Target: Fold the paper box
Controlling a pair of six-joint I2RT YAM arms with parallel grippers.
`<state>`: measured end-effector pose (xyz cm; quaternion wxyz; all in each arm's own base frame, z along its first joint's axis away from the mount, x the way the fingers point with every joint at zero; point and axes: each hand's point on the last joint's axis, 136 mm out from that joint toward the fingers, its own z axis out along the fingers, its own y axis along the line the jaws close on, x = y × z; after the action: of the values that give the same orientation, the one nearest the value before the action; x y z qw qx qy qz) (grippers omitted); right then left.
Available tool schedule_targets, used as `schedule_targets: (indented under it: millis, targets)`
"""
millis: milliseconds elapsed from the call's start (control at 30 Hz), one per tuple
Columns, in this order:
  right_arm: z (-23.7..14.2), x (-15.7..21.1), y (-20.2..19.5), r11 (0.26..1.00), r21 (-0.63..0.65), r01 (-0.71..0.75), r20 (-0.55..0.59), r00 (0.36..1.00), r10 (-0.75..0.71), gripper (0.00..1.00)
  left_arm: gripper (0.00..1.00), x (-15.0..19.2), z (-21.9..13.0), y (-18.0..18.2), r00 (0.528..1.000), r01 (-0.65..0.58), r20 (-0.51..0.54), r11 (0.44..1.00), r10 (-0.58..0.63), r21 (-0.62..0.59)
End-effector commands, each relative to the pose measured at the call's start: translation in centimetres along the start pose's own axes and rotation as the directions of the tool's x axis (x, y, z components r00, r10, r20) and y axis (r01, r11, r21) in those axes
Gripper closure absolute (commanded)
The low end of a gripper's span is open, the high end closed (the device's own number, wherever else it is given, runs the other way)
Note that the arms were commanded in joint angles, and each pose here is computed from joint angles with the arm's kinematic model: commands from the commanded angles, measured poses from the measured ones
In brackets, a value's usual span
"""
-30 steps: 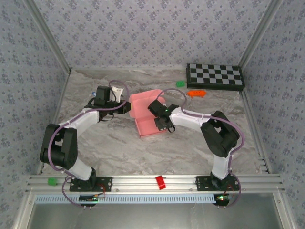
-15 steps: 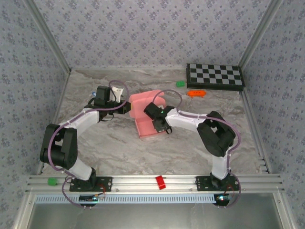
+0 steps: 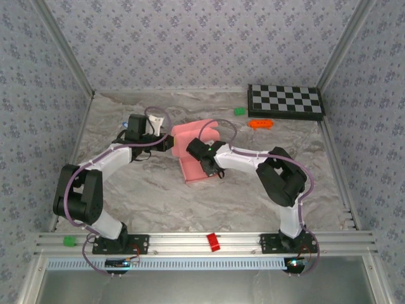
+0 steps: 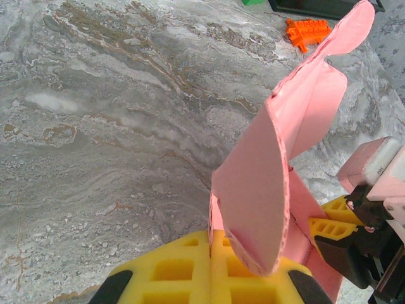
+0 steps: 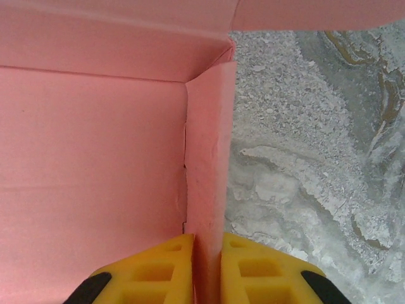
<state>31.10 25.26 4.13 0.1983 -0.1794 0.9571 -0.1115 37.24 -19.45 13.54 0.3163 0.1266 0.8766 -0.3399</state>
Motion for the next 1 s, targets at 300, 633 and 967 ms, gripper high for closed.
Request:
schedule_targets:
  millis: [300,633,967]
  targets:
    - [1.4,3.2,-1.4,0.993,0.099,0.06,-0.139,0.989,-0.046,0.84,1.0,-1.1,-0.1,-0.2,1.0,-0.011,0.024,1.0,0.011,0.01]
    - [-0.1,1.1,-0.1,1.0,-0.008,-0.017,-0.076,0.997,0.016,0.77,1.0,-1.2,0.0,-0.3,1.0,-0.012,0.023,1.0,0.011,0.018]
    - [-1.4,-0.6,0.4,0.994,-0.08,-0.07,-0.026,0.997,0.069,0.62,1.0,-1.0,0.1,-0.3,1.0,-0.014,0.024,1.0,0.014,0.023]
